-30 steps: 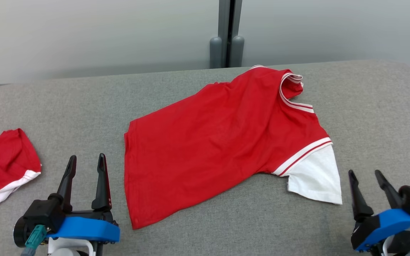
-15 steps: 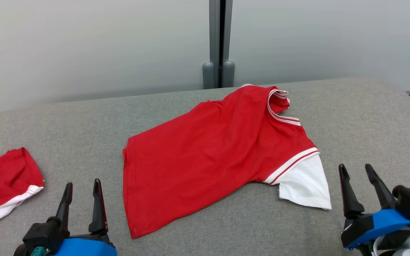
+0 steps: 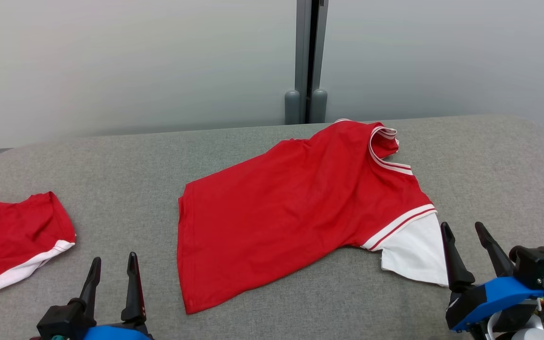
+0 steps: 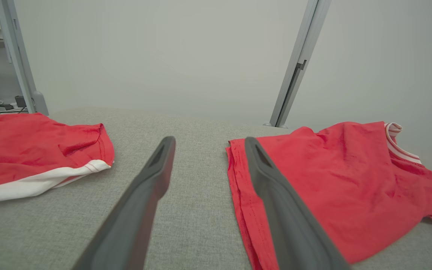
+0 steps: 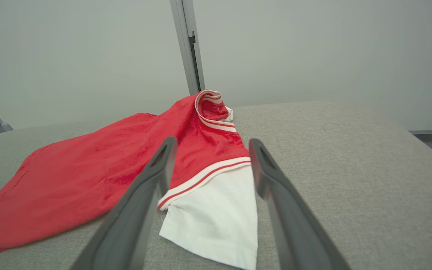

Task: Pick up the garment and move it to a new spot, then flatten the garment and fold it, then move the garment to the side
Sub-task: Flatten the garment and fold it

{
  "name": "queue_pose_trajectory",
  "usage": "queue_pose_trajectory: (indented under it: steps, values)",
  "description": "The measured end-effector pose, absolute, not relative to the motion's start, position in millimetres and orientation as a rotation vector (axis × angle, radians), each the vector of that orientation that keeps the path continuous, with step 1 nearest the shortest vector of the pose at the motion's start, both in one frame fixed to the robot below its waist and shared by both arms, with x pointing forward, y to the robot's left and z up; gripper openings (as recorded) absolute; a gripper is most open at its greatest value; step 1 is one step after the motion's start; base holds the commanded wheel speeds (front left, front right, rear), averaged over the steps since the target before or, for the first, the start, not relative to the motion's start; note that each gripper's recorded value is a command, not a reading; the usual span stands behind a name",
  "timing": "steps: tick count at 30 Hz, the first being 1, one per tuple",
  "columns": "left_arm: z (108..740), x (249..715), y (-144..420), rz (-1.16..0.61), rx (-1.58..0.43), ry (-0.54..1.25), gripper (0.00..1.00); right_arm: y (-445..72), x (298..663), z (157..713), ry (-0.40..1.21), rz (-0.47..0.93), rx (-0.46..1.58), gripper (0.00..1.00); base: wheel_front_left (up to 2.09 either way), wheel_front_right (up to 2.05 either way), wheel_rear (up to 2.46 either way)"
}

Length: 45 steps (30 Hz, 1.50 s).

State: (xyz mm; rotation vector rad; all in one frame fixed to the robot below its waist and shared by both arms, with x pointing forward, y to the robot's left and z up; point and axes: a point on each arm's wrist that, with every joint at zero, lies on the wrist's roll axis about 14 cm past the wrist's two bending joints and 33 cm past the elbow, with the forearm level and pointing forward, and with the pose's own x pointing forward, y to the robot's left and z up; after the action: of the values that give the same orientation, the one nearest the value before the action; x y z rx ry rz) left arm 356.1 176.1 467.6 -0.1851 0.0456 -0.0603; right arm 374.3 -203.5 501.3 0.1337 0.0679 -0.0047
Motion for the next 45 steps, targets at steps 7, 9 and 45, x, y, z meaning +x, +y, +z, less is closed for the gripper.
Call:
queue_pose_trajectory:
  steps: [7, 9, 45]
  values:
    - [465.0, 354.2, 175.9, -0.061, -0.188, 0.054, 1.00, -202.1, 374.5, 500.4, 0.072, 0.001, 0.134, 1.00, 0.00, 0.00, 0.00]
    - [465.0, 354.3, 175.0, -0.065, -0.187, 0.054, 1.00, -201.9, 374.4, 499.7, 0.076, 0.002, 0.137, 1.00, 0.00, 0.00, 0.00]
    - [336.8, 345.5, 110.9, -0.199, -0.242, 0.687, 0.00, -199.3, 386.6, 361.4, 0.670, -0.015, 0.156, 0.00, 0.00, 0.00, 0.00]
